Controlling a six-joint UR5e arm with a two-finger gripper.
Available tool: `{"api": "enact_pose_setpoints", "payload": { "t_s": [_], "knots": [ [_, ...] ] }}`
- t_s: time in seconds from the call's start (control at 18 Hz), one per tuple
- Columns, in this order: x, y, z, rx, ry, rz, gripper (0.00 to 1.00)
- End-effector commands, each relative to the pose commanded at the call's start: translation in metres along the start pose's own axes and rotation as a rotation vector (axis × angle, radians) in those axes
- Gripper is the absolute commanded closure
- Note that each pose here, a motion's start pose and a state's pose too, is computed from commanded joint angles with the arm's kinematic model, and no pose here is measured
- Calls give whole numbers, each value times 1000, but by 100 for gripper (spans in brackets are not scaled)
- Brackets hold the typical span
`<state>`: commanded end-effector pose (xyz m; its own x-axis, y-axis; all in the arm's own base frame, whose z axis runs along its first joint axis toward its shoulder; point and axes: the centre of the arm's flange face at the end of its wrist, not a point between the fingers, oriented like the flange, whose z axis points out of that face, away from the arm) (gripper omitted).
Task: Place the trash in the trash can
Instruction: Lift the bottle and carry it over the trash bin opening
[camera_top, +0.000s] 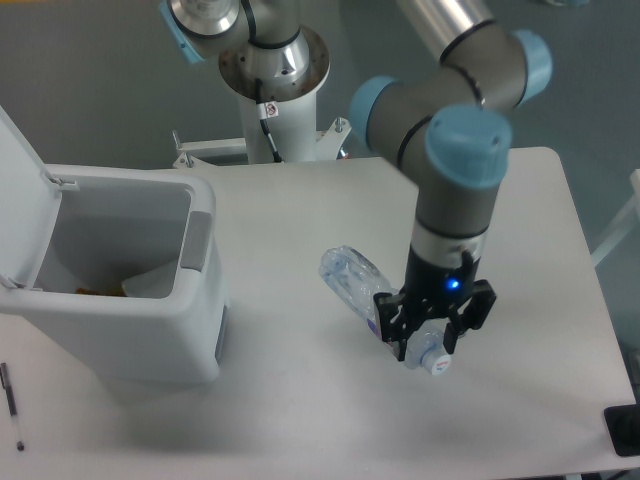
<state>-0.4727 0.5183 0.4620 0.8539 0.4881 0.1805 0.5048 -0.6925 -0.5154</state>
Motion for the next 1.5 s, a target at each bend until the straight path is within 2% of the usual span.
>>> {"api": "enact_pose_setpoints", "payload": {
  "t_s": [0.61, 1.0, 1.22, 1.33, 1.5],
  "knots": [
    [27, -42, -63, 190, 148, 61, 52],
    [54, -50, -104, 278, 258, 103, 52],
    [77, -55, -113, 308, 338, 135, 52],
    [105, -54, -124, 317, 365, 170, 52],
    [143, -53, -118, 317, 396, 230, 52]
  ]
}}
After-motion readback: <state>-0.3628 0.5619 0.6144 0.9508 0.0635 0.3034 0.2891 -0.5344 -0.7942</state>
